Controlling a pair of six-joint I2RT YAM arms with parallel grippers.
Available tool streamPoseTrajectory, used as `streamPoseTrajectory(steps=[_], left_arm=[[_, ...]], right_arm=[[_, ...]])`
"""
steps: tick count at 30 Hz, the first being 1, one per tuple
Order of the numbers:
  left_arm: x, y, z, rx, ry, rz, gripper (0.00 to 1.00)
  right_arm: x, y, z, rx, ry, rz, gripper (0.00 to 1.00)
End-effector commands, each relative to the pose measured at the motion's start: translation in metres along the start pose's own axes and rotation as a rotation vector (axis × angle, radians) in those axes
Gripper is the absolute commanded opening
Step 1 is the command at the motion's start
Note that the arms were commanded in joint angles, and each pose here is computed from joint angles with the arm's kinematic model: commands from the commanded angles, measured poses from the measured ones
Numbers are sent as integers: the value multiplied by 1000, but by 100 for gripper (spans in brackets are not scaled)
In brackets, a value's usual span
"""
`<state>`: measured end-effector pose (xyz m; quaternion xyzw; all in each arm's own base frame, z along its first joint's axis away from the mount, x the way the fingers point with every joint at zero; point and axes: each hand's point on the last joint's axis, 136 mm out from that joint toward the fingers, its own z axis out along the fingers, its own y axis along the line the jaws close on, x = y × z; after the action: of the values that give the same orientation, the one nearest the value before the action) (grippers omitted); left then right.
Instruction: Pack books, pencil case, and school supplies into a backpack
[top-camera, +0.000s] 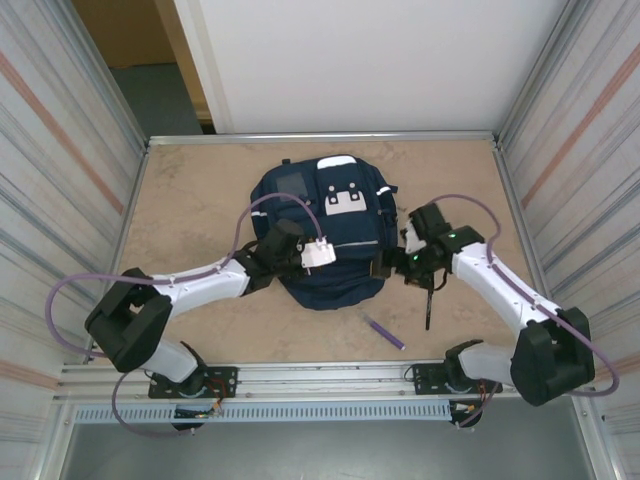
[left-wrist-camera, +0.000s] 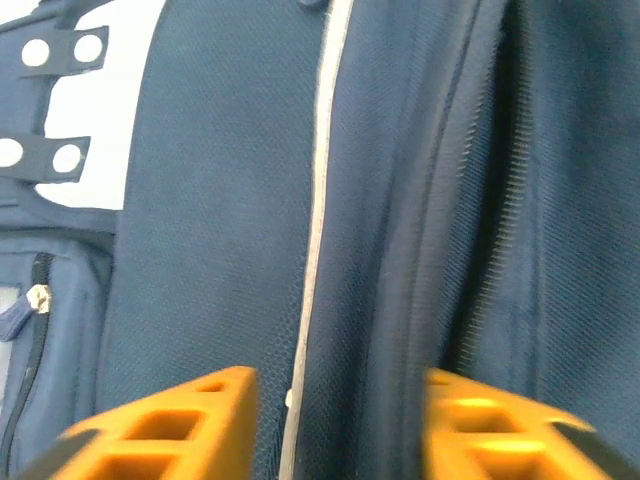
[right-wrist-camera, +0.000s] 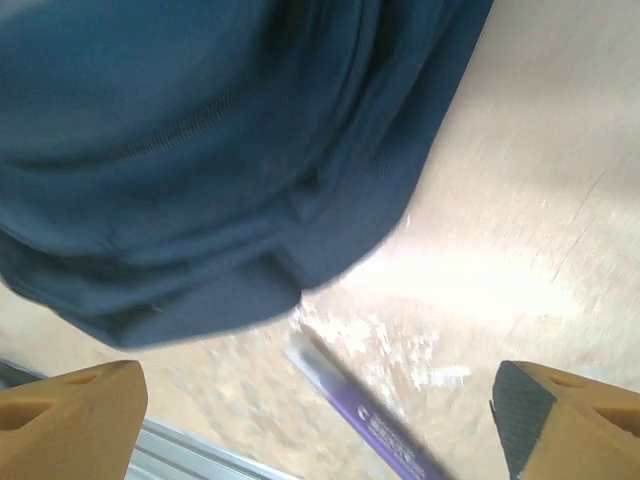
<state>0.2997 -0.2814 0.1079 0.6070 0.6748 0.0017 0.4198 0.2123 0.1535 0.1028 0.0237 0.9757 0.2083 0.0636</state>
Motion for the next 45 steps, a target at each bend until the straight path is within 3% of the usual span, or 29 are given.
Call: streamPoseTrajectory(steps=[1,5,13,22,26,36,42,45], left_arm=[[-23,26,-15,-54,-77,-26,23],[-33,30,-28,-10,-137,-94,0],[-33,58,-44,-3,-207,-319,0],[-37,78,-59,19,-285,-498,0],[-35,79,-63,5,-274,-515,0],[-34,77,-67,8,-290,-545,0],[-38,81,-68,45,-298,-581,0],[-41,86,-71,97,-339,-672,0]], right_arm=[[29,-20,11,201,61,-74,87],[42,-18,36,257,107,-169,80],[80,-15,74,355,210,-290,68],[89,-25,105,431,245,-330,32],[73,-26,88,527,173,-363,28],[36,4,32,391,-76,-374,11],[20,22,-14,378,-195,-505,16],[1,47,-37,344,-316,-652,17]])
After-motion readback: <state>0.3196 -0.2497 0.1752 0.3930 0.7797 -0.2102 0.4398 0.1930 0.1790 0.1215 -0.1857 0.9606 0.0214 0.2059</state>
